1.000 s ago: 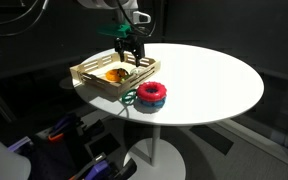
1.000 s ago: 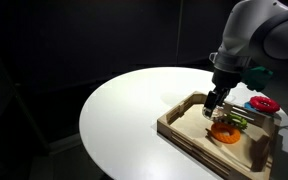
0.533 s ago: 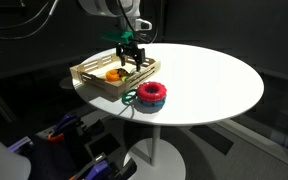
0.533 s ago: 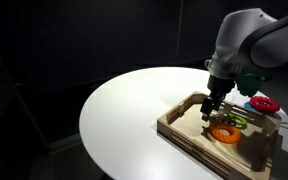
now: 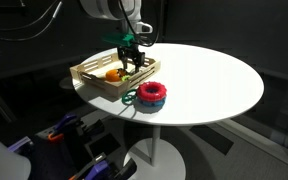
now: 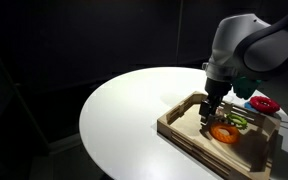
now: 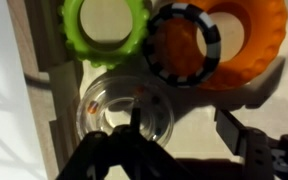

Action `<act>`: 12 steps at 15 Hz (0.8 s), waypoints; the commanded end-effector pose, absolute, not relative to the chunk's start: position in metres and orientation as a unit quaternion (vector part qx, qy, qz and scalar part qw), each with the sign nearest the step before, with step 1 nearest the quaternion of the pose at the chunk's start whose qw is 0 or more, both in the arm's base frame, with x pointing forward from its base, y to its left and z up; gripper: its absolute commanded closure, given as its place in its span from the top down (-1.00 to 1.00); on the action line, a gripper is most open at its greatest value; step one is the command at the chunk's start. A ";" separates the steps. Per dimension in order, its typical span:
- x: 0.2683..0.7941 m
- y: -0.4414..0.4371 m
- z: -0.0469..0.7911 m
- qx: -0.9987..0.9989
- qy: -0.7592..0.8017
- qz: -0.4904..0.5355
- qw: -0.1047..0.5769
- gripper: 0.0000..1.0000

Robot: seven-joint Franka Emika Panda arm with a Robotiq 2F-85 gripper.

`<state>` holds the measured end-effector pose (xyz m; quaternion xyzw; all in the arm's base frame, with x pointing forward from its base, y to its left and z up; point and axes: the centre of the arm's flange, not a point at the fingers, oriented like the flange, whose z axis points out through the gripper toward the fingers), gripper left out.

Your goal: Take the clear ring off of the tray

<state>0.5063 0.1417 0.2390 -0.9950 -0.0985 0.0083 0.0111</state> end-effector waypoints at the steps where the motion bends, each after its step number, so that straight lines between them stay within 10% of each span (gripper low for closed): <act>1: 0.516 0.143 0.240 -0.995 -0.099 0.001 0.005 -0.06; 6: 0.518 0.142 0.246 -0.995 -0.095 -0.004 0.008 -0.86; 12: 0.525 0.145 0.278 -0.995 -0.085 -0.014 0.043 -0.81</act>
